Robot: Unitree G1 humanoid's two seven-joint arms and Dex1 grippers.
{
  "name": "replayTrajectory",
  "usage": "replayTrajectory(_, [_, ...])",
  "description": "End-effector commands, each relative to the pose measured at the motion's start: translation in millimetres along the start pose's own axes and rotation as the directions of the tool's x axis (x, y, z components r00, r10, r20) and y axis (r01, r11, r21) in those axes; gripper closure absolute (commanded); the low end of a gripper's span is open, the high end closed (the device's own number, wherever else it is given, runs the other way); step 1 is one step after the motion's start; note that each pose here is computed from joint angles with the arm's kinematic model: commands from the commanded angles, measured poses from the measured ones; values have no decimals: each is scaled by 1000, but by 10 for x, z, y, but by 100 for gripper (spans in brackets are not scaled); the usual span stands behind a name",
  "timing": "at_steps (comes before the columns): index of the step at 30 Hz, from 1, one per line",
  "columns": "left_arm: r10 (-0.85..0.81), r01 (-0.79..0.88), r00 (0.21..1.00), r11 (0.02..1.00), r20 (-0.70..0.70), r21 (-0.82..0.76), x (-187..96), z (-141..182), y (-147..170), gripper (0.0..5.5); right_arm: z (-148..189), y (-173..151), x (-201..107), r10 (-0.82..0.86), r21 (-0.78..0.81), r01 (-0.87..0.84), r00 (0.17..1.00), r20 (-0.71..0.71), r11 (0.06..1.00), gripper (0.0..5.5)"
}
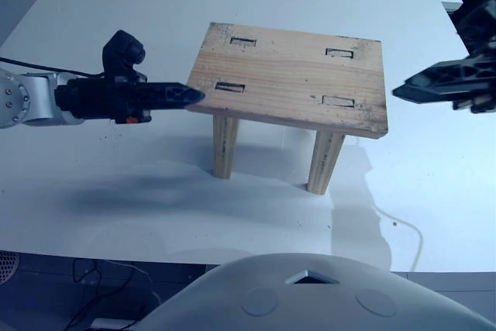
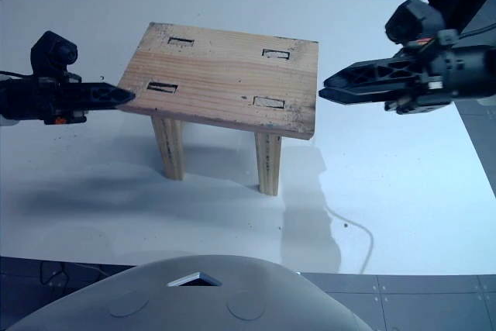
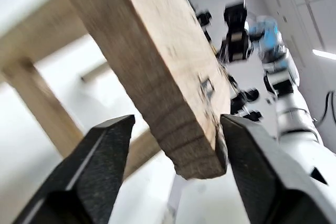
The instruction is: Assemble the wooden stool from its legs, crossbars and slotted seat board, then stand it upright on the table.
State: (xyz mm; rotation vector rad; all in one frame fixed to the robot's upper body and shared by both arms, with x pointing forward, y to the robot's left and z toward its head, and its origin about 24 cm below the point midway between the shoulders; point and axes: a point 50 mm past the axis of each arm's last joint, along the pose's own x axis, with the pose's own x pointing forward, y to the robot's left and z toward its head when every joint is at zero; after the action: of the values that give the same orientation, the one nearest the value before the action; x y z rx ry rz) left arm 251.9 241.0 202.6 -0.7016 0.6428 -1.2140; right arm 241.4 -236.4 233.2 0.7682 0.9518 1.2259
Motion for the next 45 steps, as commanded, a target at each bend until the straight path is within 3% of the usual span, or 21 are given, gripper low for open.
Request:
replayTrajectory(1, [-164,158,985,982,52,100,14,179,-202,175,103,-123,25,-70,-155,93,987,145,983,301])
replayTrajectory(3, [-170,157,984,972,61,175,-36,184,-276,153,223,-106,-45,-104,-249,175,956,276,953,282])
replayTrajectory(6, [-47,-2,985,958,163,287,-179,173,-189,153,330,-184,-171,-166,-319,367,841,514,874,282])
replayTrajectory(8, [103,-213,944,916,313,341,-229,173,5,153,308,-326,-81,-230,-307,536,715,660,786,282])
replayTrajectory(10, [252,-433,852,832,459,348,-216,123,175,153,198,-497,36,-296,-230,655,590,751,720,282])
replayTrajectory(13, [384,-606,747,728,542,320,-153,-30,353,153,-10,-724,122,-393,-181,752,515,762,634,282])
replayTrajectory(16, [513,-728,680,558,524,399,-106,-239,506,153,-270,-912,183,-510,-314,854,503,697,414,282])
replayTrajectory(18, [593,-777,627,431,505,458,-108,-407,573,153,-443,-1005,205,-566,-312,882,467,679,353,282])
replayTrajectory(20, [666,-811,564,332,488,482,-123,-647,632,153,-609,-1088,197,-633,-264,927,374,677,266,282])
replayTrajectory(23, [739,-861,477,283,476,423,-132,-974,653,153,-766,-1145,172,-682,-196,966,260,683,172,282])
replayTrajectory(27, [803,-889,397,215,445,405,-83,-1271,614,153,-948,-1198,157,-723,-104,975,216,656,196,282])
replayTrajectory(30, [803,-910,367,204,471,361,-33,-1279,568,153,-974,-1219,137,-742,-54,974,201,639,218,282])
replayTrajectory(33, [753,-922,350,172,558,347,-1,-1077,533,153,-680,-1126,161,-693,-120,962,260,673,245,282])
replayTrajectory(35, [727,-928,334,143,600,343,-12,-946,530,153,-233,-934,125,-608,-252,947,321,726,199,282])
replayTrajectory(37, [722,-938,309,123,619,324,-43,-846,546,153,270,-619,-9,-548,-390,920,350,760,48,282])
replayTrajectory(40, [709,-939,283,67,646,338,-104,-717,572,153,729,-180,-366,-511,-458,851,282,812,-258,282])
replayTrajectory(42, [704,-937,267,30,658,348,-148,-647,588,153,878,31,-720,-508,-451,691,140,850,-565,282])
replayTrajectory(43, [702,-938,256,13,664,347,-181,-623,599,153,917,135,-959,-497,-420,566,21,867,-709,282])
replayTrajectory(45, [694,-939,231,-23,681,342,-247,-564,614,153,910,347,-1412,-446,-359,350,-209,870,-865,282])
